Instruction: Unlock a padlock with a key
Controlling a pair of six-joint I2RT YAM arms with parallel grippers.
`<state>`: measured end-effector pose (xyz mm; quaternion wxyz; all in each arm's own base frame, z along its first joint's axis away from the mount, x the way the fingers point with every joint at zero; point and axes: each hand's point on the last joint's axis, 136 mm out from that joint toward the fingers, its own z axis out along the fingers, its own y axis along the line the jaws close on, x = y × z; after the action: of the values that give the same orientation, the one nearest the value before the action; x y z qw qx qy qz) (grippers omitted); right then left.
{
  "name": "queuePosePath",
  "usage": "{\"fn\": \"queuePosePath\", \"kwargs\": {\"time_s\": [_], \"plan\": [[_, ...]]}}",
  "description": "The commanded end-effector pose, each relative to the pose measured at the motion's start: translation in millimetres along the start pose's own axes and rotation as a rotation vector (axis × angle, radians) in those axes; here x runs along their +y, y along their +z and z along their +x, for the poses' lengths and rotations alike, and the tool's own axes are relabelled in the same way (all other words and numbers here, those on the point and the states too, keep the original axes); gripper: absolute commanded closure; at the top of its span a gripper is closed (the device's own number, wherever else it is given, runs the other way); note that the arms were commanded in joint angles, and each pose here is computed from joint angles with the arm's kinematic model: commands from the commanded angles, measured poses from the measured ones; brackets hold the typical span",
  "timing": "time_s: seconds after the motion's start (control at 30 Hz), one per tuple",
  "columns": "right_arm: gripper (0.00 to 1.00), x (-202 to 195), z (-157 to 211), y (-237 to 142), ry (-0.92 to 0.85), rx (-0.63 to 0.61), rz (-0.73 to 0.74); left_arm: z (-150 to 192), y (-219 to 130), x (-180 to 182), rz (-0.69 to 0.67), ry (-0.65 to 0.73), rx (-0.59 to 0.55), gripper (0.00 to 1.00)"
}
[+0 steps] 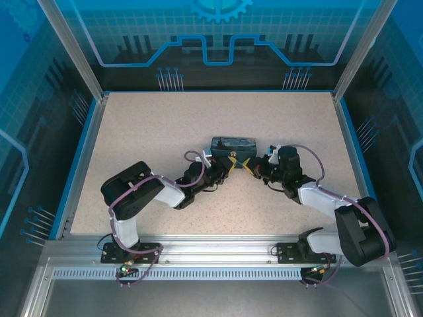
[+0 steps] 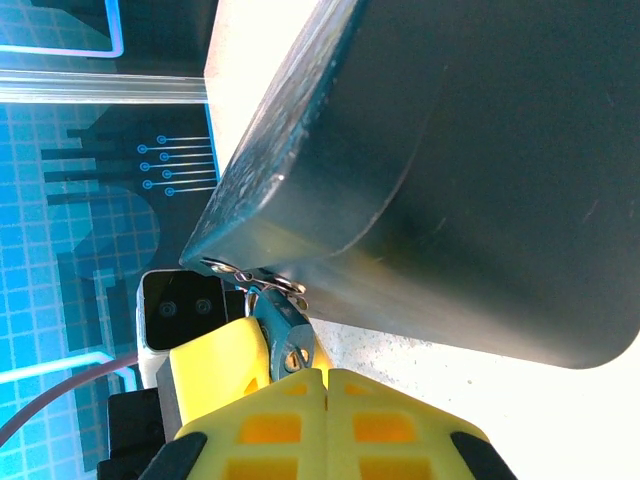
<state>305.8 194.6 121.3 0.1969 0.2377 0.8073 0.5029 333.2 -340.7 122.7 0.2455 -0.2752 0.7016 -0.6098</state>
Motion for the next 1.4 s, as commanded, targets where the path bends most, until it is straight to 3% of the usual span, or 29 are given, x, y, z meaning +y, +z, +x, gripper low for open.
{"fn": "queuePosePath", "kwargs": {"time_s": [0.0, 0.87, 1.37], "plan": [[1.0, 14.8, -5.0, 2.8, -0.025, 0.0, -0.036, 7.6, 5.2, -31.4, 0.101, -0.006, 0.02, 1.0], [1.0, 38.0, -0.4, -2.4, -0.072, 0.016, -0.101, 11.1, 6.8, -27.0, 0.091, -0.013, 0.032, 1.0], [1.0, 23.1, -6.5, 14.8, -0.077, 0.018, -0.082, 15.8, 7.2, -30.7, 0.106, -0.018, 0.045, 1.0]]}}
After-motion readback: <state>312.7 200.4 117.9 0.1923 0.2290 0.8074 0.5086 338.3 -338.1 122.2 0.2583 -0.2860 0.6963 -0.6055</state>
